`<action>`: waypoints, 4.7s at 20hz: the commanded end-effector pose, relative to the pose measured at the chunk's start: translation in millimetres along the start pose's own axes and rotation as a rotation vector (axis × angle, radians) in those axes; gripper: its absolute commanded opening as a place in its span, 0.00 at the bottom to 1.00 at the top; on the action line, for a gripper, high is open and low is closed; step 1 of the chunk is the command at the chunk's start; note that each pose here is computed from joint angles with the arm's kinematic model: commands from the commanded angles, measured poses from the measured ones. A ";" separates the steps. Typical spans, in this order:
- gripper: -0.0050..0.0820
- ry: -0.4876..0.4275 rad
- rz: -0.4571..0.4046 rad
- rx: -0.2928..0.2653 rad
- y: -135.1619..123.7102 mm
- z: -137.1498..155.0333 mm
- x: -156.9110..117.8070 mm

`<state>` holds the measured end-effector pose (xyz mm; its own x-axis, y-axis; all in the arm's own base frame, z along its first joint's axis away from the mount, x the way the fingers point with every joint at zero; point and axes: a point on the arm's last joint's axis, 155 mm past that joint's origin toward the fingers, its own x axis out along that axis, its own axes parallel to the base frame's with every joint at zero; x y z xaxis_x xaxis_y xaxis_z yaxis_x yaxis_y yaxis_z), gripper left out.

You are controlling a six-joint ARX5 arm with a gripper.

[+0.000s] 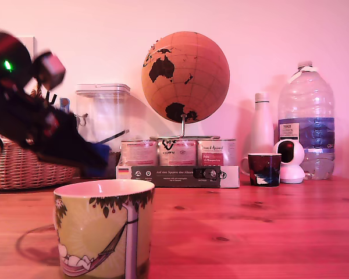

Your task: Pick up the coffee capsules on the table and drop them inside the coffee cup

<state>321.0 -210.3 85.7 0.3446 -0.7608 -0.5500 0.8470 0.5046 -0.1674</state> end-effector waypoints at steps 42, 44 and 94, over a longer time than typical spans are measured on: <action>0.21 -0.163 0.040 -0.058 -131.7 -4.5 -50.0; 0.21 -0.153 0.039 -0.085 -131.6 -6.9 -49.6; 0.12 0.129 0.075 -0.050 -126.8 18.1 -19.2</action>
<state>211.9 -265.8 131.7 0.3440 -0.6619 -0.6660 0.7959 0.5818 -0.1672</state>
